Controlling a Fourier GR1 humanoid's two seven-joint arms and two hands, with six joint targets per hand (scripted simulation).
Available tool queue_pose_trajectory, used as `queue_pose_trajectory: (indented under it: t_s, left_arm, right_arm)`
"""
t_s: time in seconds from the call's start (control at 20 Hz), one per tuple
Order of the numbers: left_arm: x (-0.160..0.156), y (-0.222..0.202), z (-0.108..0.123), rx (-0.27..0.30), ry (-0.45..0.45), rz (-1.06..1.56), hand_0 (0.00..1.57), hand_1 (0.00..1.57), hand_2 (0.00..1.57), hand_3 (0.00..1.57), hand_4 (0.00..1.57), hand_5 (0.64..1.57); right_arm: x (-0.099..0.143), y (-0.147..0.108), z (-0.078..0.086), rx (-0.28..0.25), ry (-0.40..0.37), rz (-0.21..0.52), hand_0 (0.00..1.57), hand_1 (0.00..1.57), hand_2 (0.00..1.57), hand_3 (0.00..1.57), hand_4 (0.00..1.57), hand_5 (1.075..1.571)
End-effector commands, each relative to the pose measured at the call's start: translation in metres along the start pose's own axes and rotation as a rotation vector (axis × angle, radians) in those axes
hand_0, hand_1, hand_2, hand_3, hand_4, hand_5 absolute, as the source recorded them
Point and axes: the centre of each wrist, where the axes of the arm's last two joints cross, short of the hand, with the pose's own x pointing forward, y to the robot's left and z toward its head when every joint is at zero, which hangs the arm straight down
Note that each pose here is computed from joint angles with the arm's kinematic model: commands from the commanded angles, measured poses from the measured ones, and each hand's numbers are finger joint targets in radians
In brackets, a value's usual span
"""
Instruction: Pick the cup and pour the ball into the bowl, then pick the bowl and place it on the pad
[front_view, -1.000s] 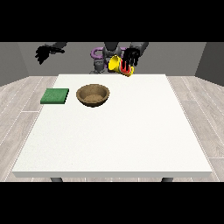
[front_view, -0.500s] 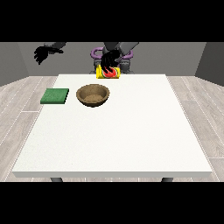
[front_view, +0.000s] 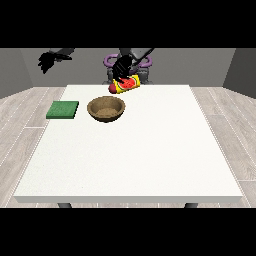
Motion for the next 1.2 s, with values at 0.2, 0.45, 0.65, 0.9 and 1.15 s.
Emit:
queue_pose_trajectory:
  t_s: [0.2, 0.45, 0.65, 0.9, 1.15]
  left_arm:
    - [-0.029, 0.009, -0.004, 0.043, 0.142, 0.383, 1.48, 1.48, 1.57, 1.57, 1.5, 1.222]
    - [-0.039, -0.001, 0.007, 0.081, 0.48, 0.962, 1.24, 1.24, 1.54, 1.43, 1.51, 1.196]
    - [-0.044, -0.017, 0.026, 0.151, 0.69, 1.391, 0.56, 0.56, 0.0, 0.0, 0.89, 1.502]
    - [-0.049, -0.024, 0.049, 0.268, 0.725, 1.817, 0.0, 0.0, 0.0, 0.0, 0.0, 1.553]
    - [-0.038, -0.026, 0.073, 0.403, 0.462, 2.078, 0.0, 0.0, 0.0, 0.0, 0.0, 1.565]
  right_arm:
    - [-0.006, -0.005, 0.007, -0.077, 0.061, -0.011, 0.0, 0.0, 0.0, 0.0, 0.0, 1.569]
    - [-0.01, 0.0, 0.01, -0.138, 0.052, -0.027, 0.0, 0.0, 0.0, 0.0, 0.0, 1.567]
    - [-0.014, 0.024, -0.007, -0.124, 0.004, -0.072, 0.0, 0.0, 0.0, 0.0, 0.36, 1.568]
    - [0.002, 0.058, -0.041, -0.095, -0.068, -0.058, 0.0, 0.0, 0.0, 0.0, 0.28, 1.567]
    - [0.001, 0.094, -0.059, -0.185, -0.062, -0.061, 0.0, 0.0, 0.0, 0.0, 0.21, 1.571]
